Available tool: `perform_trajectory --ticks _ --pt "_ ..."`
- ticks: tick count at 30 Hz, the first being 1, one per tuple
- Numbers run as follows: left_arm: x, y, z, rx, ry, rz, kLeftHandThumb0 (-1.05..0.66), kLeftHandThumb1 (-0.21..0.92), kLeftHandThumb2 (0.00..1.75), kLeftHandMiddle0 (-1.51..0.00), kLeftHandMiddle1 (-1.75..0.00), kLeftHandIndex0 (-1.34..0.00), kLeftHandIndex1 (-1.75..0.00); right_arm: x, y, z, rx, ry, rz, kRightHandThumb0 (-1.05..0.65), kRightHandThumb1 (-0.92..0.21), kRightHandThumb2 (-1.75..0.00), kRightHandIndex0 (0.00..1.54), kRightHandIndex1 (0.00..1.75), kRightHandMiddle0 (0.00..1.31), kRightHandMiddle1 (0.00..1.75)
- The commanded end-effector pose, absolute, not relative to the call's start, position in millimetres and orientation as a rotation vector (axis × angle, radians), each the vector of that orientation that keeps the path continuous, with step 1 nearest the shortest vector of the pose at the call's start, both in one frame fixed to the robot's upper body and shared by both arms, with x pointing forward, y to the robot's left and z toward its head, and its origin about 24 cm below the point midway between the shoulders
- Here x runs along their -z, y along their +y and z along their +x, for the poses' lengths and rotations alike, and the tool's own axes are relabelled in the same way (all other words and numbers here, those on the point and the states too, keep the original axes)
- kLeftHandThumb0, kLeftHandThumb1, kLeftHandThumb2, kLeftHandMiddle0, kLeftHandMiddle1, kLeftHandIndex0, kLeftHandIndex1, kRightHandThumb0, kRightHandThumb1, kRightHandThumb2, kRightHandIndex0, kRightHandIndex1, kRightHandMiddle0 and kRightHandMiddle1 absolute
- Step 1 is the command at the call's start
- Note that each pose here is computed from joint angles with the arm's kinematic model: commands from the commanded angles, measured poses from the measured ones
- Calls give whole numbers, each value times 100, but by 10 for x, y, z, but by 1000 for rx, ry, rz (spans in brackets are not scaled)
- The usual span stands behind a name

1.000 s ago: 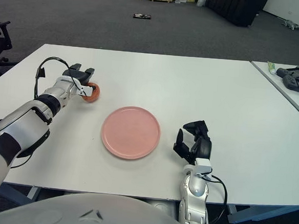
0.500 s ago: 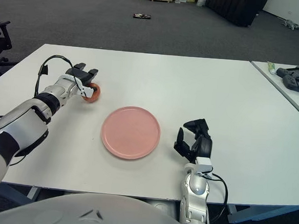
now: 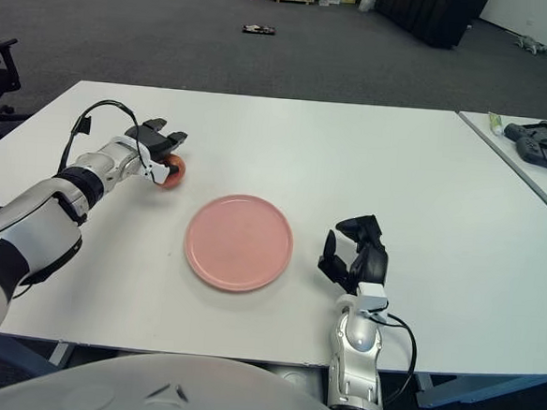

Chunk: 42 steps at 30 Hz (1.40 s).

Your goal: Put the apple into the plate.

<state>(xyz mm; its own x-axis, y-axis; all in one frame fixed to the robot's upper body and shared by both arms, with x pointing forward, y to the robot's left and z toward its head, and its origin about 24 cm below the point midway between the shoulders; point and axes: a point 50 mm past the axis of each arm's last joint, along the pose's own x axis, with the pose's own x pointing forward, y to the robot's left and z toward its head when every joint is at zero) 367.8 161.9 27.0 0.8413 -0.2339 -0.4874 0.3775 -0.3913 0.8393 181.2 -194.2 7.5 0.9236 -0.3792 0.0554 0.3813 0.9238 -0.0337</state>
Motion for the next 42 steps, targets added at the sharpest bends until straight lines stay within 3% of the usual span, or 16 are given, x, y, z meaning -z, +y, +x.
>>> perform_trajectory --ticks 1,20,42 --pt "122 1758 3408 808 267 1888 -97 70 43 0 0 0 0 -107 -1953 1896 385 -62 -47 -40 -57 -101 62 143 42 175" --pt "-78 1801 3559 698 275 1861 -94 70 45 0 0 0 0 -165 -1996 2136 366 -74 -17 -40 -58 -100 63 139 41 175" --pt "-83 1802 3567 501 222 1738 -101 75 45 0 0 0 0 -192 -2032 2179 337 -100 28 -40 -57 -101 63 137 41 175"
